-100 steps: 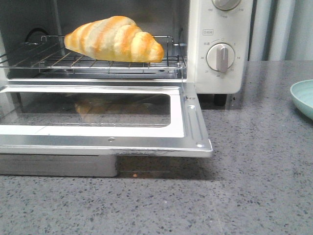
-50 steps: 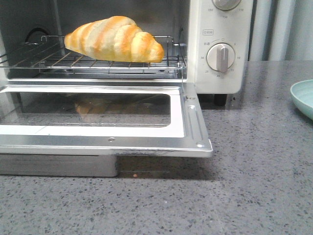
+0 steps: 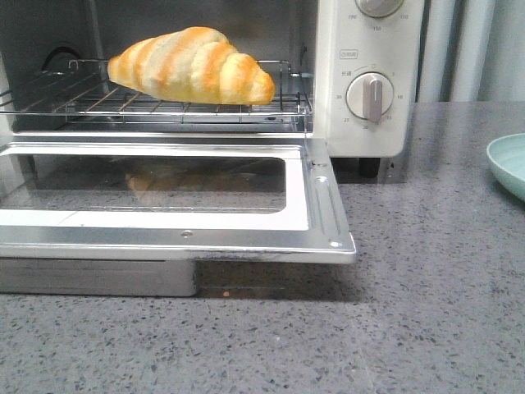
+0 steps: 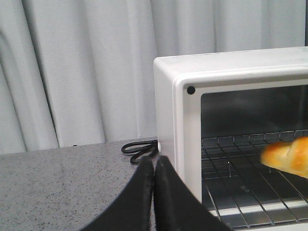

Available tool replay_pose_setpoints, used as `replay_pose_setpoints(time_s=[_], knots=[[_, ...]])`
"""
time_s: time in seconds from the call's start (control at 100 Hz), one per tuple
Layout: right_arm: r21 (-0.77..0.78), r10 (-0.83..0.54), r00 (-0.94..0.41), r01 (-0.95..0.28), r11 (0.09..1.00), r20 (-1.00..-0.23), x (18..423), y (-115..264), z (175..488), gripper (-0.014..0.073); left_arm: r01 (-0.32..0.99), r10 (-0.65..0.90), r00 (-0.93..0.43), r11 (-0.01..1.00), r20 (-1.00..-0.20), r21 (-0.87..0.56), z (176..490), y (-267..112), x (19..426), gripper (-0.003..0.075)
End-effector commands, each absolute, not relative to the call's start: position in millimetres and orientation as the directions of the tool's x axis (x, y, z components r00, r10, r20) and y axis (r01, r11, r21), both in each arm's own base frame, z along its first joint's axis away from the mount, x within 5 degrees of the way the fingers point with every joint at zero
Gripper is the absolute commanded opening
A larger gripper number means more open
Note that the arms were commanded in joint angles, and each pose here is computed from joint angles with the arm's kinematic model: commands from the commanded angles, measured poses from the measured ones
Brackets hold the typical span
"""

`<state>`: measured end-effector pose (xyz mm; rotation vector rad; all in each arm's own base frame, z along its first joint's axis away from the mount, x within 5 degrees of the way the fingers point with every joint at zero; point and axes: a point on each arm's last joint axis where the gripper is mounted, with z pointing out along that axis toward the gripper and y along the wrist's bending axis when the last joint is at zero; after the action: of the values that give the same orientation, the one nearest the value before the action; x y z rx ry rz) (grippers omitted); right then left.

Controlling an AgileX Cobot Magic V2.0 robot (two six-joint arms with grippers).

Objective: Put bread in oven

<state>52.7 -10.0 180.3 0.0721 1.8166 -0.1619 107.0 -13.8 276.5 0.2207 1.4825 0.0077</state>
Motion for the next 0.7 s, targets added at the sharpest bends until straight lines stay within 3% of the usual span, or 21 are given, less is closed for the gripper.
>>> replay_pose_setpoints(time_s=[0.0,0.69], knots=[[-0.095,-0.063,-0.222,0.136,0.986,-0.973,52.2,-10.2,179.5,-0.0069,0.143,0.119,0.183,0.979,-0.976,0.147,291.7,-16.0,107.2,-0.0021],[-0.095,-0.063,-0.222,0.136,0.986,-0.973,52.2,-10.2,179.5,-0.0069,0.2,0.109,0.189,0.969,-0.976,0.147,291.7,-22.3,106.1,-0.0021]])
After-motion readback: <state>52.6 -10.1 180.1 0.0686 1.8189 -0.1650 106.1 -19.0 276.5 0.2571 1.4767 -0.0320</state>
